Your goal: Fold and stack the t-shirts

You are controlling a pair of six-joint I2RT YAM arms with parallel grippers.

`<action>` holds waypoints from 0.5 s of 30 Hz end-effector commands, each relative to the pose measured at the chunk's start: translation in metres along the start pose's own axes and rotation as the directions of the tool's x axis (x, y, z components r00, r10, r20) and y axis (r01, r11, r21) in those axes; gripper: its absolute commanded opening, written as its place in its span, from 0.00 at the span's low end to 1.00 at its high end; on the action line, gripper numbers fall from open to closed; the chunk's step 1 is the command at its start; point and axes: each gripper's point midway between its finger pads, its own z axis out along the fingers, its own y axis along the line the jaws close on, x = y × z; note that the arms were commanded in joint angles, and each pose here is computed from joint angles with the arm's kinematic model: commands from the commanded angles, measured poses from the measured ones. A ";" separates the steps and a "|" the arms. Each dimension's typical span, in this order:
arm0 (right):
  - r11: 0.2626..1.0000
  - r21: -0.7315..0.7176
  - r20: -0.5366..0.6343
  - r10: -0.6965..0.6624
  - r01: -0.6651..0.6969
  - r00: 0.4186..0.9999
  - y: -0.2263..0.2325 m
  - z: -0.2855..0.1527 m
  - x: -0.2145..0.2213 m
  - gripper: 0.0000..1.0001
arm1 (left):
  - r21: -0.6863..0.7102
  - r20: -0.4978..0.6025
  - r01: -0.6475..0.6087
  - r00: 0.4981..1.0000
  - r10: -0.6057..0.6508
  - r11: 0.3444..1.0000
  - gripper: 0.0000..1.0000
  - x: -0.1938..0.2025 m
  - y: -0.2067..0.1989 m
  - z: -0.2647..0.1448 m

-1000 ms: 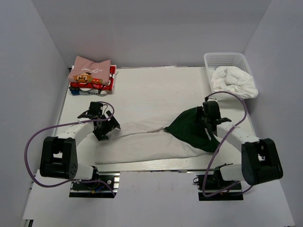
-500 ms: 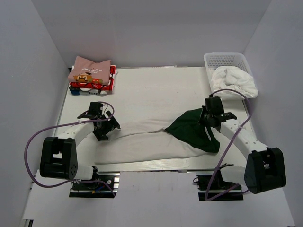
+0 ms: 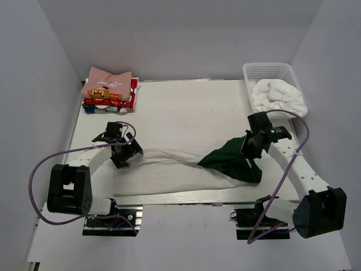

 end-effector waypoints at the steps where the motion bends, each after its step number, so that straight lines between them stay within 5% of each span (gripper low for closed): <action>1: 0.999 -0.032 0.052 0.003 -0.001 0.999 0.010 -0.021 -0.020 0.00 | -0.063 -0.010 -0.013 1.000 0.012 0.998 1.00 0.008 0.018 0.000; 8: 0.997 0.081 0.047 0.006 -0.010 0.999 -0.007 0.011 -0.025 0.00 | -0.093 -0.015 -0.013 1.000 0.011 0.996 1.00 0.010 0.024 -0.001; 14: 0.981 0.195 0.022 0.016 -0.020 1.000 -0.031 0.046 -0.014 0.59 | -0.088 -0.009 -0.013 1.000 0.012 0.996 1.00 0.006 0.020 -0.004; 15: 0.978 0.209 0.021 0.018 -0.022 1.000 -0.032 0.049 -0.016 0.79 | -0.088 -0.009 -0.013 1.000 0.012 0.996 1.00 0.006 0.020 -0.004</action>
